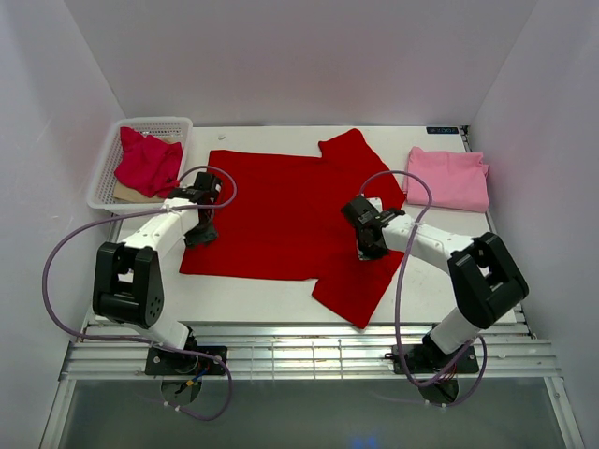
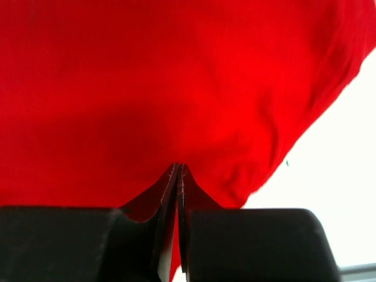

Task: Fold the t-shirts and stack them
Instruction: Flatten out the tshirt

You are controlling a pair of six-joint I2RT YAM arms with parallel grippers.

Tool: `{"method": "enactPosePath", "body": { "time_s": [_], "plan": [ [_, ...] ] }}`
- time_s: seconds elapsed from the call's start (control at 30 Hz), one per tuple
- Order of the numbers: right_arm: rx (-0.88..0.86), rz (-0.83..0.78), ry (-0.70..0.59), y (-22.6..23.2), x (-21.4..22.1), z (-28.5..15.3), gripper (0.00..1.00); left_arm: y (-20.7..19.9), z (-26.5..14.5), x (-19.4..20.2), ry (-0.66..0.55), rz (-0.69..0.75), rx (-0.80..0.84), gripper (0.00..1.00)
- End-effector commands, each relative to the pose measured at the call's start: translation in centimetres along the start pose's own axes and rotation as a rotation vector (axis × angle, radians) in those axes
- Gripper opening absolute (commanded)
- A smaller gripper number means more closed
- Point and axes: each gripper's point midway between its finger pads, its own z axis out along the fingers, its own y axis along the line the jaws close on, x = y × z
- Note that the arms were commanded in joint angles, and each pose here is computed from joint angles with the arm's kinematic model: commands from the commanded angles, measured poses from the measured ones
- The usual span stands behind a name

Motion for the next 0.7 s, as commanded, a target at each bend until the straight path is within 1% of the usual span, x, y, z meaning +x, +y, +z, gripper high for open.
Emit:
{"method": "enactPosePath", "body": {
  "time_s": [0.0, 0.03, 0.07, 0.27, 0.47, 0.67],
  "plan": [
    [0.06, 0.035, -0.068, -1.1, -3.3, 1.3, 0.08, 0.5, -0.7, -0.7, -0.052, -0.022, 0.01, 0.42],
    [0.06, 0.04, -0.064, -1.2, -3.4, 1.7, 0.08, 0.4, -0.7, -0.7, -0.057, -0.025, 0.016, 0.27],
    [0.066, 0.053, -0.061, -1.7, -3.7, 2.1, 0.08, 0.4, -0.9, -0.7, -0.059, -0.027, 0.023, 0.0],
    [0.08, 0.106, -0.051, -3.5, -5.1, 4.5, 0.08, 0.2, -1.0, -0.2, -0.055, -0.028, 0.048, 0.0],
    [0.09, 0.132, -0.082, -4.9, -9.3, 5.6, 0.08, 0.2, -1.2, -0.4, -0.063, -0.022, 0.056, 0.0],
    [0.091, 0.15, -0.071, -5.7, -11.7, 7.2, 0.08, 0.2, -1.2, -0.4, -0.064, -0.019, 0.06, 0.0]
  ]
}}
